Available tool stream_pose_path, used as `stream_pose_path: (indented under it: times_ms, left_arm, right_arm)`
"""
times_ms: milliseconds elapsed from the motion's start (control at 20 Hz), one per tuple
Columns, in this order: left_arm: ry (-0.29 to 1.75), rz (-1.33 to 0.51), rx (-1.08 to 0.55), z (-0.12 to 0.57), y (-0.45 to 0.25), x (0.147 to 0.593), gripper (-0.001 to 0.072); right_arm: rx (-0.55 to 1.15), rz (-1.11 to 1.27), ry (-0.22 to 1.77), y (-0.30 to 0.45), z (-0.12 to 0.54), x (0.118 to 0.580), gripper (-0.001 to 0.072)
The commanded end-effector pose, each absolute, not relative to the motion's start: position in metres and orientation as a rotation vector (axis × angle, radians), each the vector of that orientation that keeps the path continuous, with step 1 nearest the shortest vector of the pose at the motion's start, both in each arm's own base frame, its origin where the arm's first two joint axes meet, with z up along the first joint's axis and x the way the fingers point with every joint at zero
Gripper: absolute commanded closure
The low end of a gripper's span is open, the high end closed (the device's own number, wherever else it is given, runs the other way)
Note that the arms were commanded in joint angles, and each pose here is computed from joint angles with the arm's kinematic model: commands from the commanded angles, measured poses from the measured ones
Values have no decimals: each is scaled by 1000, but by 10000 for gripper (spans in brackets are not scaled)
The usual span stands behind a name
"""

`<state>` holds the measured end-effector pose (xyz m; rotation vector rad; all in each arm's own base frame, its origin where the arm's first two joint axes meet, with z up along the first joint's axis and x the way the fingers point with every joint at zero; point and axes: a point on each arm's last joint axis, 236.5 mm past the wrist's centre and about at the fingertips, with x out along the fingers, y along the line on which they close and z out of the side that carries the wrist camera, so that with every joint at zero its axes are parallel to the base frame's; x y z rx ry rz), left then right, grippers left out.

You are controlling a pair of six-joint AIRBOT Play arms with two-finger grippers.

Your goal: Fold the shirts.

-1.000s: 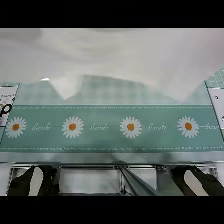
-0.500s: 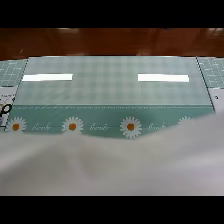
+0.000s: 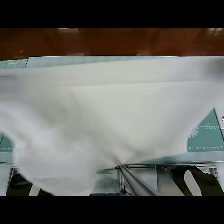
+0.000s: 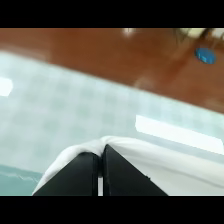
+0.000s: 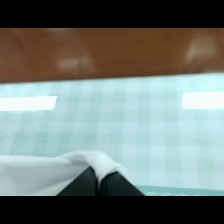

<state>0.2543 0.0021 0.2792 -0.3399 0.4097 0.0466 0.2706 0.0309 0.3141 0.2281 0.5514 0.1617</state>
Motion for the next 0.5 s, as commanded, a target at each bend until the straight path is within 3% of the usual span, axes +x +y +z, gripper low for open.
stream_pose_path:
  times_ms: [0, 200, 450]
  left_arm:
    - [581, 43, -539, 166, 1, 333, 680]
    - [775, 53, -577, 60, -2, 425, 680]
    - [864, 27, -568, 5, -14, 524, 680]
  right_arm:
    - [312, 238, 703, 33, 231, 349, 689]
    - [360, 233, 829, 37, 127, 451, 689]
    - [478, 191, 879, 35, 33, 547, 689]
